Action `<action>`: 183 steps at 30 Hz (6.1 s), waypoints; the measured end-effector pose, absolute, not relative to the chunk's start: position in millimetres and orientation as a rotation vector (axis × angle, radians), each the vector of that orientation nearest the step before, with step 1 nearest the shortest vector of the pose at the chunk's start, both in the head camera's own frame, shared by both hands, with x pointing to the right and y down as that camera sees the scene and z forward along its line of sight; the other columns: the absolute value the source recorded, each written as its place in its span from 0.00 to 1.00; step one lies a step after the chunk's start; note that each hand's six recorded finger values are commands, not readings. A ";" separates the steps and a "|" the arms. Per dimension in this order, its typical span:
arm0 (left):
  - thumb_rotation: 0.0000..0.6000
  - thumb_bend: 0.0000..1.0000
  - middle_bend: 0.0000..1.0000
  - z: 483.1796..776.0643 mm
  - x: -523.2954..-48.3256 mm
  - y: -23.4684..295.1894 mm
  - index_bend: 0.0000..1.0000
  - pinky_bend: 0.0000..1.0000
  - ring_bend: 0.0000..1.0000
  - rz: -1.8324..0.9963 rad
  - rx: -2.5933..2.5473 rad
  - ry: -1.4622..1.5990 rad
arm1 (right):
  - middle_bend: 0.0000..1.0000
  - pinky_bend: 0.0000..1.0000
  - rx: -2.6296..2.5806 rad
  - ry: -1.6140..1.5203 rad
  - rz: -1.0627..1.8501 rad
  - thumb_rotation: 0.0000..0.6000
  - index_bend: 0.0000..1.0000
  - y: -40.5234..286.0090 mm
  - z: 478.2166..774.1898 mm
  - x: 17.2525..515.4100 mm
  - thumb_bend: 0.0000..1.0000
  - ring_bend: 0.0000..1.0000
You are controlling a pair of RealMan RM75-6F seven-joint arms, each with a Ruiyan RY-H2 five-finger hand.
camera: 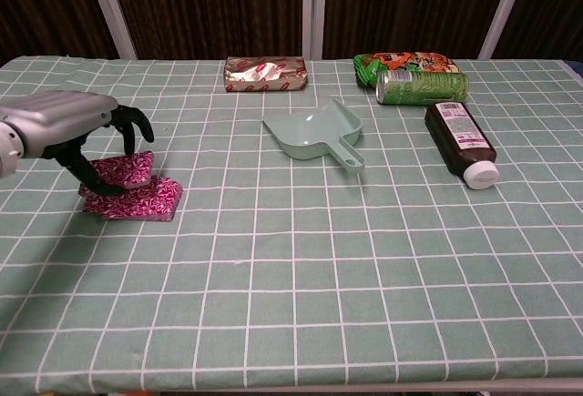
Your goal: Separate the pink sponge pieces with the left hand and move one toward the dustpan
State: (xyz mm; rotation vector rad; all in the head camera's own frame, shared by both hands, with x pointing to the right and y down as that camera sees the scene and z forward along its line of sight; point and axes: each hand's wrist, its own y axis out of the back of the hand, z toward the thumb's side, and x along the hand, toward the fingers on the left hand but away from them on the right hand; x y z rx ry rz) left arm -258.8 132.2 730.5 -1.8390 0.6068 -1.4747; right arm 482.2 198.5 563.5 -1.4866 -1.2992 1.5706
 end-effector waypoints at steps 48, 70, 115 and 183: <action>1.00 0.26 0.22 719.7 -274.3 139.6 0.14 0.19 0.06 -1.529 -1.903 0.521 | 0.00 0.00 -1.490 -1.306 1.582 1.00 0.00 200.6 564.7 485.1 0.13 0.00; 1.00 0.25 0.27 741.7 -252.5 161.9 0.14 0.19 0.06 -1.541 -1.947 0.470 | 0.00 0.00 -1.495 -1.313 1.588 1.00 0.00 202.0 565.3 489.0 0.13 0.00; 1.00 0.26 0.42 750.4 -246.5 158.5 0.16 0.19 0.10 -1.530 -1.889 0.464 | 0.00 0.00 -1.496 -1.317 1.601 1.00 0.00 203.5 566.8 492.4 0.13 0.00; 1.00 0.28 0.00 733.9 -187.1 76.4 0.09 0.18 0.00 -1.394 -1.911 0.560 | 0.00 0.00 -1.467 -1.379 1.623 1.00 0.00 207.6 559.4 514.3 0.13 0.00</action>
